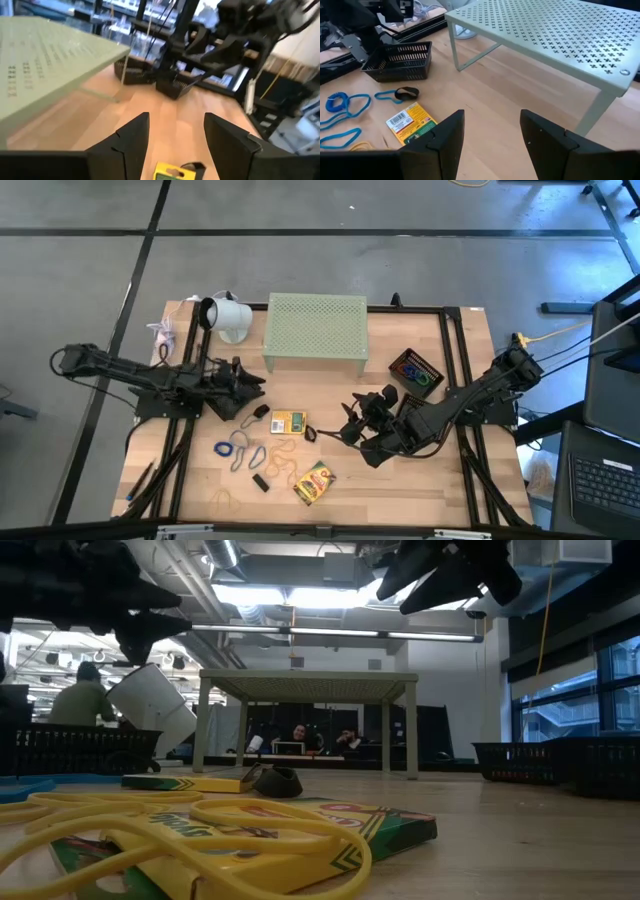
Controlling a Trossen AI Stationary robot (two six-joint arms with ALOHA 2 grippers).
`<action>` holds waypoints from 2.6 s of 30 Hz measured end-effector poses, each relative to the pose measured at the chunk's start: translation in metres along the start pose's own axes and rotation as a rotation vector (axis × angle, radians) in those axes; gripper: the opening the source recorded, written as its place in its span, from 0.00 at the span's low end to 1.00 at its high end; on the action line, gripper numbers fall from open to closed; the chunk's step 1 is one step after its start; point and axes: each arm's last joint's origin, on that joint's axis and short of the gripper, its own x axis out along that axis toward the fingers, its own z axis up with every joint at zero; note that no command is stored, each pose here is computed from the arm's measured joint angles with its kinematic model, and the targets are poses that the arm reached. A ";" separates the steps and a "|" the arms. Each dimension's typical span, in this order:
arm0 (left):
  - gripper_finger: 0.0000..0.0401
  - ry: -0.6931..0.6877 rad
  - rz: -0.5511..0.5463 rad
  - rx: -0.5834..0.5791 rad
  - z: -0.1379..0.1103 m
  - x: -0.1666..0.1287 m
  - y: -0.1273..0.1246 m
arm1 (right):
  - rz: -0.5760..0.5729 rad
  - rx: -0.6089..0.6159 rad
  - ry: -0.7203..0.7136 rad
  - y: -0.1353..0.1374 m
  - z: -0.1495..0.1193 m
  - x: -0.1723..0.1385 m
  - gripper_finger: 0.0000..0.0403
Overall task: Pick & Place Office Desk Supplies
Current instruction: Put the black rubber band into the bottom right black bin
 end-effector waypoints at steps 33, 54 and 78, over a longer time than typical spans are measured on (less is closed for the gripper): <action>0.53 0.569 -0.248 0.543 -0.055 0.144 -0.077 | 0.015 -0.019 0.026 0.000 -0.001 0.000 0.48; 0.29 0.661 -0.199 0.675 -0.086 0.185 -0.067 | 0.033 -0.022 0.065 0.002 -0.004 0.001 0.48; 0.02 0.096 -0.156 0.361 0.053 0.148 -0.100 | 0.041 -0.079 -0.072 0.013 0.003 0.002 0.48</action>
